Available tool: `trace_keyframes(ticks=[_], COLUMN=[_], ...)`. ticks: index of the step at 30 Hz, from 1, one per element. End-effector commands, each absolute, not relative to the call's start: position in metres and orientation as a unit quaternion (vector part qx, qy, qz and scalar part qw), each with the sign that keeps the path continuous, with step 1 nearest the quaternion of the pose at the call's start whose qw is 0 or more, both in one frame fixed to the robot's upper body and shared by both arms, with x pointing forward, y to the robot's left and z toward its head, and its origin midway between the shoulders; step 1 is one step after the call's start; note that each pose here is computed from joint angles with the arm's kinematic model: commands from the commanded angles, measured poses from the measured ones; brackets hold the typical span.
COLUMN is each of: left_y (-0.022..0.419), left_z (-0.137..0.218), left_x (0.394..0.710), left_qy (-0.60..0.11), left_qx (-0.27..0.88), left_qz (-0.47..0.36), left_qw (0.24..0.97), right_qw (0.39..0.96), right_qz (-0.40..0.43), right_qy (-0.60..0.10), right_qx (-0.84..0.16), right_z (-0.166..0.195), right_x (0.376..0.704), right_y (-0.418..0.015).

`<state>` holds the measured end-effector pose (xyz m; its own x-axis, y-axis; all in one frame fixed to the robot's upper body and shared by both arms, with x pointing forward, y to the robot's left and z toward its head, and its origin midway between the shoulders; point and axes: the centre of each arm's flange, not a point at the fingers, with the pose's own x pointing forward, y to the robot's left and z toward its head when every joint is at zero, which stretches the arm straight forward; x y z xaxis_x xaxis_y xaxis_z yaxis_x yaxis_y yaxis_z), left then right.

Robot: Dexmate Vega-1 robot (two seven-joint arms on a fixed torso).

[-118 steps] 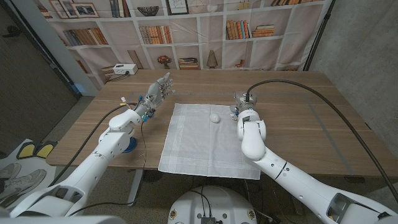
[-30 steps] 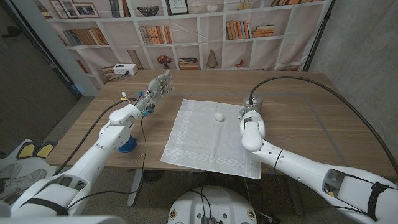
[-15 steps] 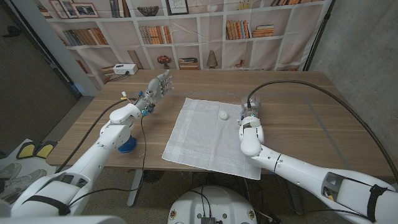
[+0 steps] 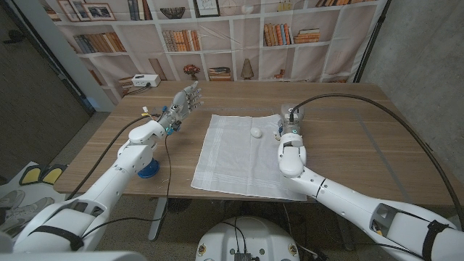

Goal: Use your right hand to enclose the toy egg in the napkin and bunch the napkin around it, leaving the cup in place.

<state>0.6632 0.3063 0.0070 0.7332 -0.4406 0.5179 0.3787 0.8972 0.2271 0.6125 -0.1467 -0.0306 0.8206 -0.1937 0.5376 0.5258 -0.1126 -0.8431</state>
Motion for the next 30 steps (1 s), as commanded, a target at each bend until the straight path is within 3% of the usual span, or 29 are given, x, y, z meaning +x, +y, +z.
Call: trace_keyframes(ticks=[1, 16, 30], left_y=[0.304, 0.301, 0.298], left_z=[0.009, 0.015, 0.015], left_x=[0.666, 0.666, 0.67], left_qy=[-0.293, -0.297, -0.293], left_qx=[0.053, 0.057, 0.056], left_qz=[-0.22, -0.22, -0.223], left_qw=[0.929, 0.927, 0.928], right_qw=[0.698, 0.692, 0.752], right_qz=[-0.258, -0.155, -0.078], right_qy=[-0.195, -0.223, -0.272], right_qx=[-0.638, -0.669, -0.595], right_z=[-0.01, -0.025, -0.022], right_x=[0.594, 0.584, 0.564], right_y=[-0.124, -0.099, -0.076])
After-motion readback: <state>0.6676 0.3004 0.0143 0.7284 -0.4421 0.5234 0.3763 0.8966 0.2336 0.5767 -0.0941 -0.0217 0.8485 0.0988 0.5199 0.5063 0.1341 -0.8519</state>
